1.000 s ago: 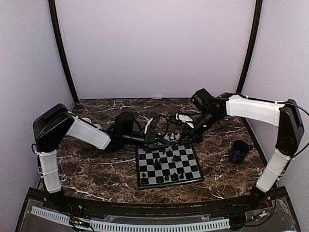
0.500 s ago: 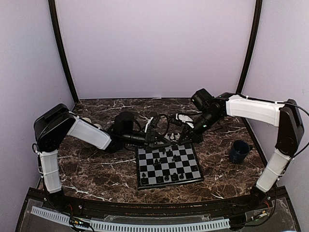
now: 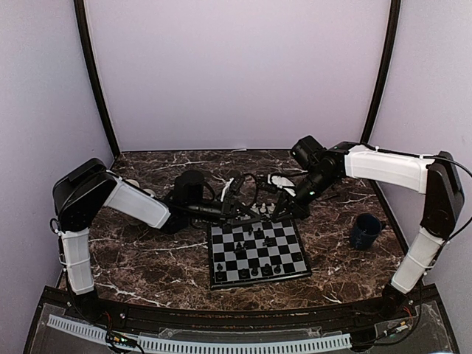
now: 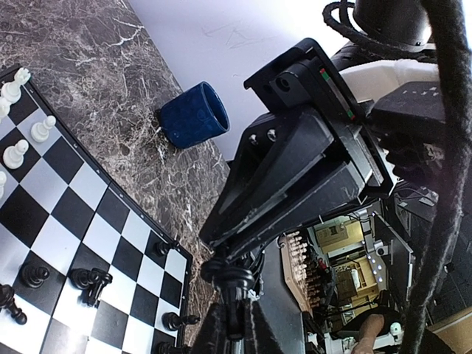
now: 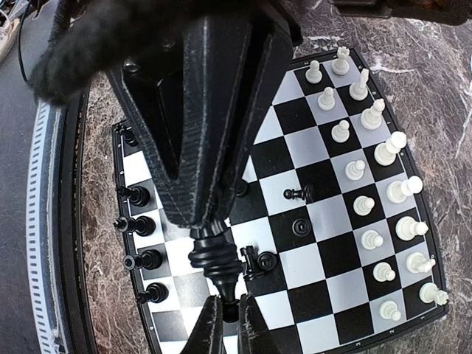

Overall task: Set up the chess pieces on the board
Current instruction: Pick up the knight from the chess pile, then place the pawn at b7.

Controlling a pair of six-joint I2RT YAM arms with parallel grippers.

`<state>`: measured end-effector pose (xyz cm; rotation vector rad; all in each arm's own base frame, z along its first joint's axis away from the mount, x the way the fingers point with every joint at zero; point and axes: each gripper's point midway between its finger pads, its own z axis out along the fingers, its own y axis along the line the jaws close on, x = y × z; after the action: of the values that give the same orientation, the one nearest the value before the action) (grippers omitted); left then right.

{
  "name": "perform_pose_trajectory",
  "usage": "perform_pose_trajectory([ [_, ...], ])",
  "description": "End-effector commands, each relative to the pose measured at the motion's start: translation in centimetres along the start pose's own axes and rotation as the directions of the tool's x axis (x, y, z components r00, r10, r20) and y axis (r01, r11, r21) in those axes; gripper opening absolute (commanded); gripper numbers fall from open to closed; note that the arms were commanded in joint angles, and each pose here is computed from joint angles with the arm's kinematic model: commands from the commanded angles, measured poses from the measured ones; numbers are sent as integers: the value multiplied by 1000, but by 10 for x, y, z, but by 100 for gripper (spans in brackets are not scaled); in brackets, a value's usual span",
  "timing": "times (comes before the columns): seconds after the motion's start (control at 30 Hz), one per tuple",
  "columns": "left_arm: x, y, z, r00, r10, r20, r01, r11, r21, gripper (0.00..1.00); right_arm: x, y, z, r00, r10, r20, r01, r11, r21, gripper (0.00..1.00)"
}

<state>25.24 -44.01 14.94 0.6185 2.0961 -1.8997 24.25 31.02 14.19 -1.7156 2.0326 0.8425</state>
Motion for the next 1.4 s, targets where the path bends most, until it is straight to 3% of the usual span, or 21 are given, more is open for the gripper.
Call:
perform_pose_trajectory([
  [0.0, -11, -7, -10, 998, 47, 29, -47, 999, -1, 1, 5, 0, 2, 1000, -16, -14, 16, 1000, 15, 8],
  [0.1, -9, -7, -17, 996, 92, 3, -92, 993, -68, 0, 20, -1, 3, 999, 2, -54, 0, 1000, 30, 8],
  [0.23, 3, -3, -34, 982, 155, -110, -177, 955, -237, 0, 43, -9, -2, 984, -19, -177, 34, 996, 82, 8],
  [0.43, 22, 2, -78, 933, 224, -281, -336, 819, -465, 0, 67, -16, -13, 930, -81, -358, 138, 981, 138, 8],
  [0.53, 29, 3, -95, 918, 225, -327, -374, 768, -520, 0, 80, -11, -7, 872, -124, -473, 205, 971, 125, 8],
  [0.8, 29, -6, -104, 938, 237, -253, -341, 767, -544, 1, 81, 2, 8, 748, -233, -621, 368, 925, 96, 9],
  [1.1, 27, -5, -109, 940, 256, -226, -340, 754, -562, 1, 94, 10, 20, 565, -291, -772, 515, 856, 55, 10],
  [1.37, 30, -3, -110, 942, 261, -212, -336, 755, -563, 1, 94, 21, 30, 544, -305, -782, 507, 862, 17, 11],
])
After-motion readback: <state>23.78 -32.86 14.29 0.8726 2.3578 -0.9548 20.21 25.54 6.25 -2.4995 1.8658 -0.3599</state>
